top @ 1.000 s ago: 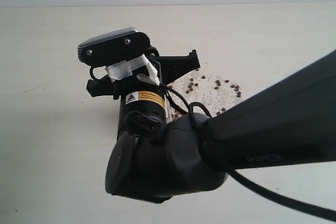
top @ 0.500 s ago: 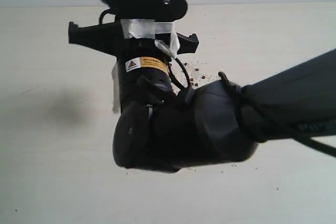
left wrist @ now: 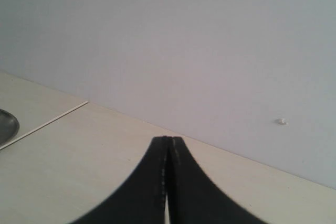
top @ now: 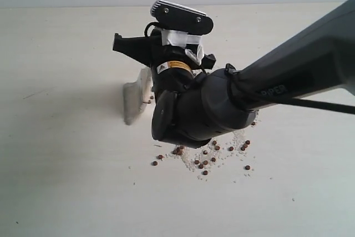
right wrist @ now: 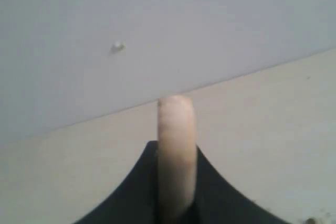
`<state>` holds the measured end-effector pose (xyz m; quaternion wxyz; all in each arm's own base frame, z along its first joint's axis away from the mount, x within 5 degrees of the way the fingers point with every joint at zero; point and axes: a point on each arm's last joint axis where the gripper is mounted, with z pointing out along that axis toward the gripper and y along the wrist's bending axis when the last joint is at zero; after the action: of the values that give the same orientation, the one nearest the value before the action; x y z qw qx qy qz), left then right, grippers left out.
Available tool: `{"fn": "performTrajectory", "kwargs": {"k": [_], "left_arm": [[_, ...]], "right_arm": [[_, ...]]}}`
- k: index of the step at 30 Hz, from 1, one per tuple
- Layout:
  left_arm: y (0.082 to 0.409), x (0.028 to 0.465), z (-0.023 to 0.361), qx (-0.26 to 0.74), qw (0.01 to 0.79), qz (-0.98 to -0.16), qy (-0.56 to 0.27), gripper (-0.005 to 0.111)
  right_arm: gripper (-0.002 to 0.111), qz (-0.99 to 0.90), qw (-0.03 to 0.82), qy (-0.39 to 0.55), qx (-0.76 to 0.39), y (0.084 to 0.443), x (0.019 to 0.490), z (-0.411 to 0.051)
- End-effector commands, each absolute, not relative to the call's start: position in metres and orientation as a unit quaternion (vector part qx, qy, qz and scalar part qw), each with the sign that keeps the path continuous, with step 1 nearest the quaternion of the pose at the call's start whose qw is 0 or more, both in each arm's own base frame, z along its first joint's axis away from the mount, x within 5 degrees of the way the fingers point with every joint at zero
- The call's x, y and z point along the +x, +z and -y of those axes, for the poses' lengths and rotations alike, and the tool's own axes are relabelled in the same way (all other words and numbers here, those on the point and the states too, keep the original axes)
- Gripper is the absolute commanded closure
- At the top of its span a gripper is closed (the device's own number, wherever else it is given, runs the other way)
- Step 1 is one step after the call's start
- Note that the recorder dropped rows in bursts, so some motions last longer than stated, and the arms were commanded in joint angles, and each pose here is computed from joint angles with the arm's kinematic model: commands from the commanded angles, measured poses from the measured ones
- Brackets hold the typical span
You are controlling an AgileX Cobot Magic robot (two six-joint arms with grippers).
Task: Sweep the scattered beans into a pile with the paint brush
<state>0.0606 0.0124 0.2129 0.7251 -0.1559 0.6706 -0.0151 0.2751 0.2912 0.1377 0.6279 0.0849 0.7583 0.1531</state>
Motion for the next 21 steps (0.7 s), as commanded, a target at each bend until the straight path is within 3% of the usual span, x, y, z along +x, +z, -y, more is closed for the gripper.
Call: {"fn": "performTrajectory", "kwargs": {"k": [1,7,14,21], "left_arm": [[0.212,0.06,-0.012,-0.154,0.727,-0.669,-0.016,0.107],[0.212,0.06,-0.012,-0.154,0.727,-0.669,-0.016,0.107],[0.212,0.06,-0.012,-0.154,0.727,-0.669,-0.016,0.107],[0.212,0.06,-0.012,-0.154,0.727,-0.669,-0.016,0.107]], "right_arm": [[0.108,-0.763,0.644,0.011,0.053,0.149,0.277,-0.273],[0.108,-0.752,0.657,-0.037,0.032,0.164,0.276,-0.267],[0.108,-0.69,0.707,0.135,0.08,0.207,0.276,-0.28],[0.108,-0.699,0.691,0.166,0.084,0.216,0.311,-0.289]]}}
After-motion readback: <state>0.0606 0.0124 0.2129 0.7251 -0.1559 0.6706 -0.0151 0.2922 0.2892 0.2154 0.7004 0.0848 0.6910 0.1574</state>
